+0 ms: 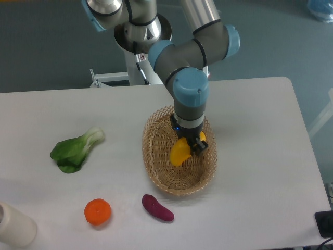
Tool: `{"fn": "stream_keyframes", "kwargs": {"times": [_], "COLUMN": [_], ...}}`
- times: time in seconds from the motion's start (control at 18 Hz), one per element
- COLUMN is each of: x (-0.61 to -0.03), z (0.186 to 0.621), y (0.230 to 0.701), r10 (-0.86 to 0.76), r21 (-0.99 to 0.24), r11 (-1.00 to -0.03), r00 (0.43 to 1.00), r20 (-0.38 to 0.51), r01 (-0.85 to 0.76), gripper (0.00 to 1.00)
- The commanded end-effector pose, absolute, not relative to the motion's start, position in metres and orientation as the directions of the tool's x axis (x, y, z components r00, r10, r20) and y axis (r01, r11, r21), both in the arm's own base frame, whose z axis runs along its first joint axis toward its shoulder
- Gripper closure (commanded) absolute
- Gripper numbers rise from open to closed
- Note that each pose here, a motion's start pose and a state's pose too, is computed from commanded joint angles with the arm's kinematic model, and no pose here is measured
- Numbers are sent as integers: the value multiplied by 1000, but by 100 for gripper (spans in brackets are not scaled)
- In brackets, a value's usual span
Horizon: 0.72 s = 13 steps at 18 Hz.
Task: Place the mango in the basket
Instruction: 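Carry the yellow mango over the basket and lower it inside, then open the gripper to release the mango into the basket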
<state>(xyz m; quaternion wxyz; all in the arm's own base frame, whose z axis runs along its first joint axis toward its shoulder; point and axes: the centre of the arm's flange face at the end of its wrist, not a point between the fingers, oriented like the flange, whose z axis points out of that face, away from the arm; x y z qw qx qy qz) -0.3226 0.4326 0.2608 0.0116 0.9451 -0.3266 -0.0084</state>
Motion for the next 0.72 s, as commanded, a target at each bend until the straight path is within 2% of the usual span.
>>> {"fn": "stream_keyframes", "kwargs": {"times": [0.5,0.61,0.67,0.72], "x": [-300,-300,-300,-300], "z": [252,252,252,252], "y": [416,416,416,416], "r10": [-646,-647,-647,-645], "r21": [29,27,27,26], "r11": [-763,-762,-762,-764], "r00": [763,762,762,764], "r20": [14,14,14,14], "r01": [-646,-647,-647,-645], "gripper": [42,31,20,1]}}
